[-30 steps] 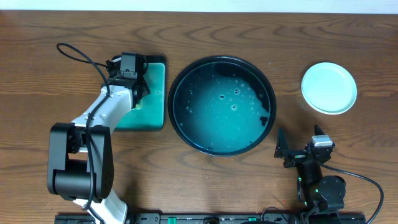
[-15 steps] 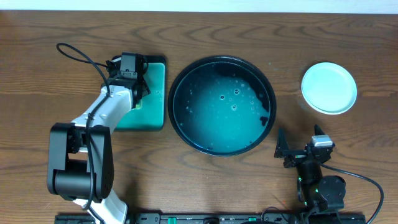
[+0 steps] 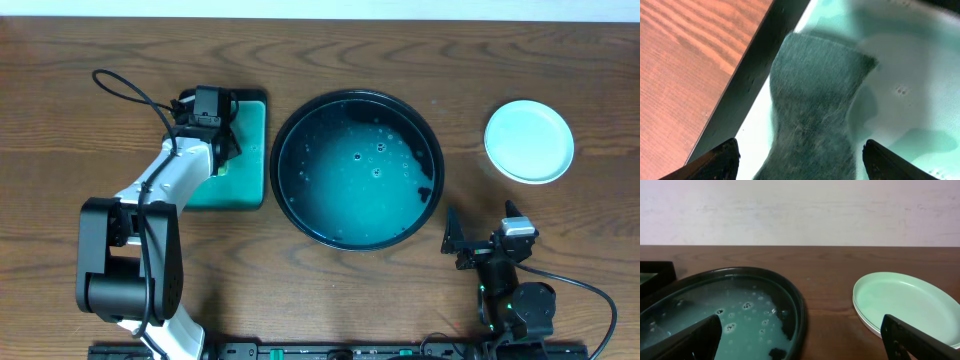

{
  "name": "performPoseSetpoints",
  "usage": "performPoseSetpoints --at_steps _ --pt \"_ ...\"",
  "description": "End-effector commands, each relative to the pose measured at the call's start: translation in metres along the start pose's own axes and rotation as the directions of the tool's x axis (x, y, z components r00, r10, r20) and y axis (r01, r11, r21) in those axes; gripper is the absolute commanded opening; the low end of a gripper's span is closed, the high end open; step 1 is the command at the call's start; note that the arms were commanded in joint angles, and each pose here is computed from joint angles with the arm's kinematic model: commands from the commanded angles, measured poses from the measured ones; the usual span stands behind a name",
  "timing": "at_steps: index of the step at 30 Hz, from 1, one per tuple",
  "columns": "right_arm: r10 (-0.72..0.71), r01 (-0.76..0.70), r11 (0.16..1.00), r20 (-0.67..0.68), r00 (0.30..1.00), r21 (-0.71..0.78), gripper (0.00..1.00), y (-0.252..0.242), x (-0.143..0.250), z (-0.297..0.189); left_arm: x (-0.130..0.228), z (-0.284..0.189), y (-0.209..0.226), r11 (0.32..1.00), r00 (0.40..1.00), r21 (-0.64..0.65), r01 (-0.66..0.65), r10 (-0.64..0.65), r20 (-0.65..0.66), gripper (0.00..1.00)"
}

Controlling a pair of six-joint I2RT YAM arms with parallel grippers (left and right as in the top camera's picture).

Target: Clean dirty plates on tray and stack at the side

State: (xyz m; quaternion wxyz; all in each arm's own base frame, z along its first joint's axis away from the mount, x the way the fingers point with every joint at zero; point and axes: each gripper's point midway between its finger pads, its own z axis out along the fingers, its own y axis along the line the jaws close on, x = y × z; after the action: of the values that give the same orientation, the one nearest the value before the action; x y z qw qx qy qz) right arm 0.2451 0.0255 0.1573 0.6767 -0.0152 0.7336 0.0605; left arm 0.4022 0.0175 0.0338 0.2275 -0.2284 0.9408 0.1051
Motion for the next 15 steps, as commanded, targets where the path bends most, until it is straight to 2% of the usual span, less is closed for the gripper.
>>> performPoseSetpoints --at_steps 1,4,10,15 --pt "-0.012 0.012 1.0 0.002 1.0 0.001 0.99 -0.001 0.001 0.0 0.011 0.001 0.009 0.999 0.999 -0.034 -0.02 0.019 -0.041 0.93" --pt "-0.012 0.012 1.0 0.002 1.0 0.0 0.99 -0.001 0.001 0.0 0.02 -0.003 0.015 0.998 0.997 -0.053 -0.036 0.032 -0.077 0.98" --pt "-0.012 0.012 1.0 0.002 1.0 0.0 0.99 -0.001 0.001 0.0 0.031 -0.027 0.032 0.995 0.99 -0.08 -0.062 0.051 -0.131 0.98" --pt "-0.012 0.012 1.0 0.002 1.0 0.001 0.99 -0.001 0.001 0.0 0.024 -0.059 0.041 0.997 0.996 -0.043 -0.064 0.061 -0.063 0.98"
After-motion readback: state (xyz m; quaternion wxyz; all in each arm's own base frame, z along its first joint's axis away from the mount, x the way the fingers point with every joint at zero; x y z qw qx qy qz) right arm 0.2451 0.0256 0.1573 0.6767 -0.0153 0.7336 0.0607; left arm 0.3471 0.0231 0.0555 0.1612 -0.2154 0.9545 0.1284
